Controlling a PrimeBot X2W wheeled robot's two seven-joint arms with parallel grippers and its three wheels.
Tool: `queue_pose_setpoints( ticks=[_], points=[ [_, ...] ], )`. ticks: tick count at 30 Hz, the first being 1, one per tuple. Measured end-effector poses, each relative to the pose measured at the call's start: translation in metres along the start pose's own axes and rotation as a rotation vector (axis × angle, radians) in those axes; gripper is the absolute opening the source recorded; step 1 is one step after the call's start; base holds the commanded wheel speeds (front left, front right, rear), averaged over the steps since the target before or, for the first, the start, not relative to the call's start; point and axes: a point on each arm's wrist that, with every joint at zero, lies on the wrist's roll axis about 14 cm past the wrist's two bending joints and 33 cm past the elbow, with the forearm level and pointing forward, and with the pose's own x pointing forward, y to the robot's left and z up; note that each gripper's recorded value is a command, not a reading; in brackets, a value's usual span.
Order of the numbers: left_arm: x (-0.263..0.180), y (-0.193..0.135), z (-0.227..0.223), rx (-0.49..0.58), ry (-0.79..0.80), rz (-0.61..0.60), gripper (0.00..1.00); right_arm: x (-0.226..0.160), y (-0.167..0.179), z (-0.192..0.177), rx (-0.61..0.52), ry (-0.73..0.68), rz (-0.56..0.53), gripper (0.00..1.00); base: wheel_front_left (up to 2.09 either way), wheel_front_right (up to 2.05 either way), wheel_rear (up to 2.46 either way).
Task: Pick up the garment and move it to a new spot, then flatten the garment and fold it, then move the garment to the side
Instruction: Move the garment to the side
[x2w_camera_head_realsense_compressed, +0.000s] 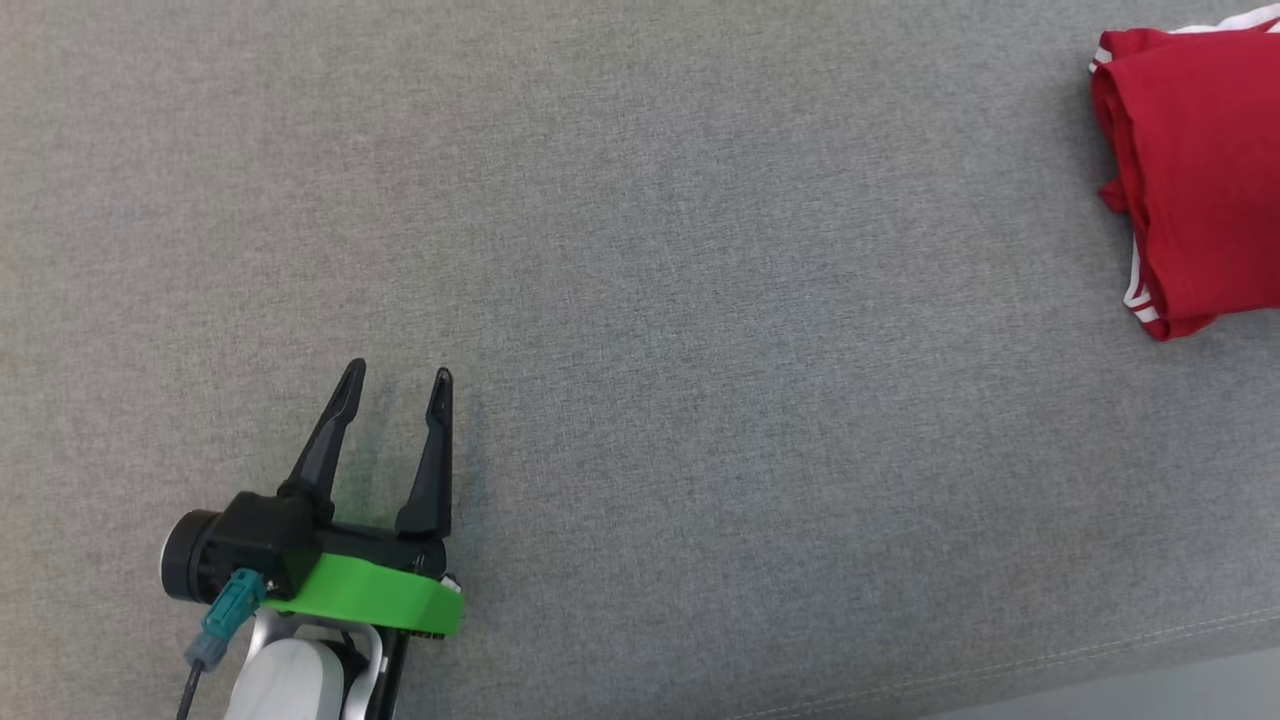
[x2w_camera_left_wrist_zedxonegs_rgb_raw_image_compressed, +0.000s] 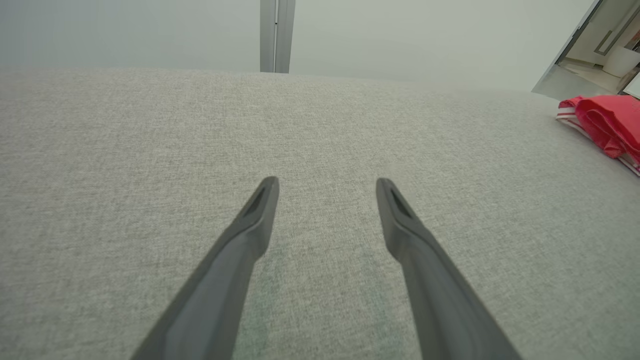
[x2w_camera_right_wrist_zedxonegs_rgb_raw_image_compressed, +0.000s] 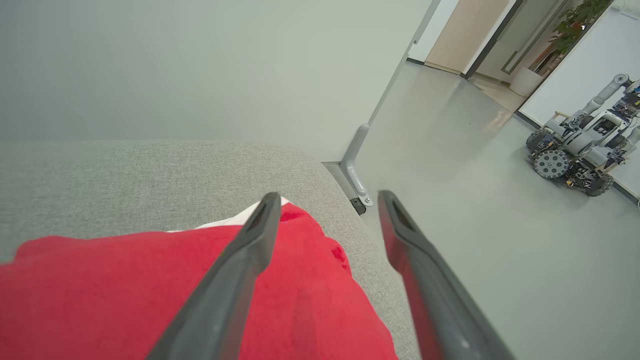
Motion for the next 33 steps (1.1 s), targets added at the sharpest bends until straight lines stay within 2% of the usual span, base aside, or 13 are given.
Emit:
queue_pose_setpoints(
  ticks=[9, 18, 26, 33],
  points=[
    [0.002, 0.002, 0.033, -0.017, -0.095, 0.028, 1.0, -0.013, 0.048, 0.059, 0.057, -0.181, 0.127, 1.0, 0.0, 0.0, 0.0],
    [-0.012, 0.016, 0.063, -0.056, -0.178, 0.124, 1.0, -0.061, 0.101, 0.096, 0.169, -0.313, 0.298, 1.0, 0.0, 0.0, 0.0],
    [-0.038, 0.022, 0.077, -0.061, -0.214, 0.199, 1.0, -0.125, 0.137, 0.095, 0.292, -0.355, 0.419, 1.0, 0.0, 0.0, 0.0],
    [-0.064, 0.025, 0.083, -0.038, -0.234, 0.239, 1.0, -0.176, 0.158, 0.08, 0.398, -0.35, 0.475, 1.0, 0.0, 0.0, 0.0]
  ],
)
